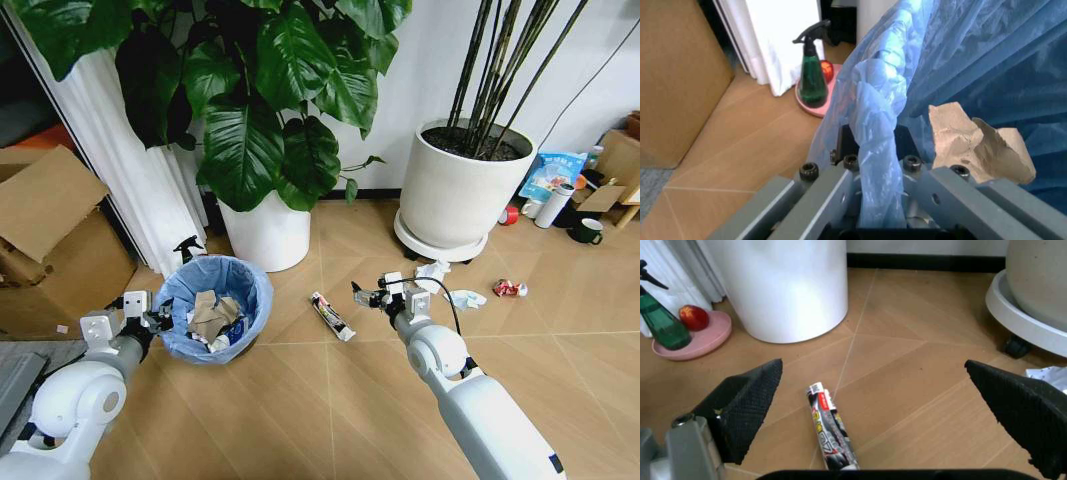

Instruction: Pick up the trash bin and place the garbage on the floor into it.

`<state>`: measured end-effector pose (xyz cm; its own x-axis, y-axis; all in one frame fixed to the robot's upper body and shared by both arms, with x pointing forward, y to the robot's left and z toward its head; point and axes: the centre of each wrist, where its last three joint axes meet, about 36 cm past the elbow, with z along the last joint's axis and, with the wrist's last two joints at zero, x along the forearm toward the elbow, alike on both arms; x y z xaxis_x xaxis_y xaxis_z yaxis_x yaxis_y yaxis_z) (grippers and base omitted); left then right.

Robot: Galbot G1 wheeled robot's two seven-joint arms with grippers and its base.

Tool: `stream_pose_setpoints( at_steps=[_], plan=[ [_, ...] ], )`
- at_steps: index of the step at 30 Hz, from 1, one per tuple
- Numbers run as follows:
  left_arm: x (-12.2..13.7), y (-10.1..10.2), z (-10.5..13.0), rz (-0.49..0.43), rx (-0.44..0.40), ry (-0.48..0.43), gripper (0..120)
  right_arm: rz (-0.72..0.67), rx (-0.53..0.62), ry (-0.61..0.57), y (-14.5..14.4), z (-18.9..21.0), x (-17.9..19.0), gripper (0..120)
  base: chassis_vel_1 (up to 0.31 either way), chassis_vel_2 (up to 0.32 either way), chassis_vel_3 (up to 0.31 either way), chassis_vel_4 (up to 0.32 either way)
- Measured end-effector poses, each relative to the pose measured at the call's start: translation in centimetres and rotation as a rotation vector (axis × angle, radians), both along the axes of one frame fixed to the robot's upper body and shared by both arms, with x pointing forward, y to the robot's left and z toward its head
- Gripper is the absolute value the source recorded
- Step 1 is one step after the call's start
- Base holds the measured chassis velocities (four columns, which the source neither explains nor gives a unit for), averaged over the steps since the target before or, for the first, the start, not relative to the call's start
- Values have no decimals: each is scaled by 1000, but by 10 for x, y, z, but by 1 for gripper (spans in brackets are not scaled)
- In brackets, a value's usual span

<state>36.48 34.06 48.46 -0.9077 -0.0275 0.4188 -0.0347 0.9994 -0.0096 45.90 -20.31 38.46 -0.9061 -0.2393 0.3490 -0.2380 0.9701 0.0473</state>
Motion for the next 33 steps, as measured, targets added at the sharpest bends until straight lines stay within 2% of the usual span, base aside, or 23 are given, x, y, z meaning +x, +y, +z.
stream_pose_setpoints(
  at_steps=[9,23,26,29,30,33],
  plan=[
    [-5,-3,-1,0,0,-2,0,-8,-16,9,-2,-11,-3,100,-21,66,13,-56],
    [-9,-6,0,6,4,-4,0,41,-35,38,7,-27,-11,100,-159,147,164,-152],
    [-10,-7,1,10,6,-5,0,90,-42,67,7,-41,-14,100,-91,99,107,-110],
    [-14,-6,2,26,11,-5,0,158,-53,117,7,-77,-9,100,-11,49,13,-42],
    [-14,-6,2,26,11,-5,0,158,-53,117,7,-77,-9,100,0,0,0,0],
    [-19,-7,7,33,12,-14,0,242,-95,117,10,-110,3,100,0,0,0,0]
  ],
)
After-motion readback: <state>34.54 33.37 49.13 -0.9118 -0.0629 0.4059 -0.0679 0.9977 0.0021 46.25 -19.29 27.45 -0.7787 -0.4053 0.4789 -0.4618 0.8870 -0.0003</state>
